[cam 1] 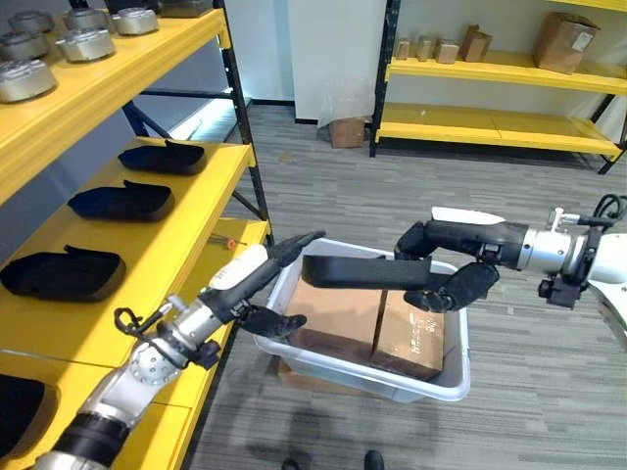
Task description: Move parts from the plastic box to the shelf.
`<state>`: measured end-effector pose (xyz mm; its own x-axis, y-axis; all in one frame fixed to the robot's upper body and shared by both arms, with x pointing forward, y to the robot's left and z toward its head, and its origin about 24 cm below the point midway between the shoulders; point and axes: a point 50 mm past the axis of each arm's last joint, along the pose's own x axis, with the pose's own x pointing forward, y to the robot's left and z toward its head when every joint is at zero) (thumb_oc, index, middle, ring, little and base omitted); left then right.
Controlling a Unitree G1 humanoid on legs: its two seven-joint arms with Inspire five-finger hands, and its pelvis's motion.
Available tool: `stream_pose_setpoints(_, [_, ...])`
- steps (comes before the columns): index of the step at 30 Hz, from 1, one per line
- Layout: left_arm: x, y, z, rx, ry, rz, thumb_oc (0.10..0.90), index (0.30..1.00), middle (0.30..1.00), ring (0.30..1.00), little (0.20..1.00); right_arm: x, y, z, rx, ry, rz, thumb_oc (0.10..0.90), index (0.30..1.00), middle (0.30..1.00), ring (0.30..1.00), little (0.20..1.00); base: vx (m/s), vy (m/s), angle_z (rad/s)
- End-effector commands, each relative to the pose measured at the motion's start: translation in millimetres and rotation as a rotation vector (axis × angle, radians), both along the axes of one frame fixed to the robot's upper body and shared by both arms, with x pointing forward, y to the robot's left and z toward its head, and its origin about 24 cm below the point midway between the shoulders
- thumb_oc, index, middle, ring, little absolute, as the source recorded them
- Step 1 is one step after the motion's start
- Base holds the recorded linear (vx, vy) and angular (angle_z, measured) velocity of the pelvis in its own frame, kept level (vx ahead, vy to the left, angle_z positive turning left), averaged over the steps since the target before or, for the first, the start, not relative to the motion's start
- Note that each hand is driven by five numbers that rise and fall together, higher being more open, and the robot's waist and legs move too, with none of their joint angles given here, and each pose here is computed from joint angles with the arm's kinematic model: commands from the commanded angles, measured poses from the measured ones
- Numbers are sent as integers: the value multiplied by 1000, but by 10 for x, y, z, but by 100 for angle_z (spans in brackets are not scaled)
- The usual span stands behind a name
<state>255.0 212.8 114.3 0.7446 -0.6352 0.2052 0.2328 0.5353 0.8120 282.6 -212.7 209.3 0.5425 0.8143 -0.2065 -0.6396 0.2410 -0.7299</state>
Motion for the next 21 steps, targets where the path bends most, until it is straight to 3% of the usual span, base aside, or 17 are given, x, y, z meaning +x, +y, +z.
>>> stream_pose_setpoints(1, [163,-98,475,-142,-221,-33,900,1000,1000,1000,1000,-8,204,547,85,-227,111,400,300,300,300,300,0,0,0])
stream_pose_setpoints(21, [290,-507,478,-173,-243,-114,900,1000,1000,1000,1000,-30,551,530,66,-226,219,400,300,300,300,300,0,0,0])
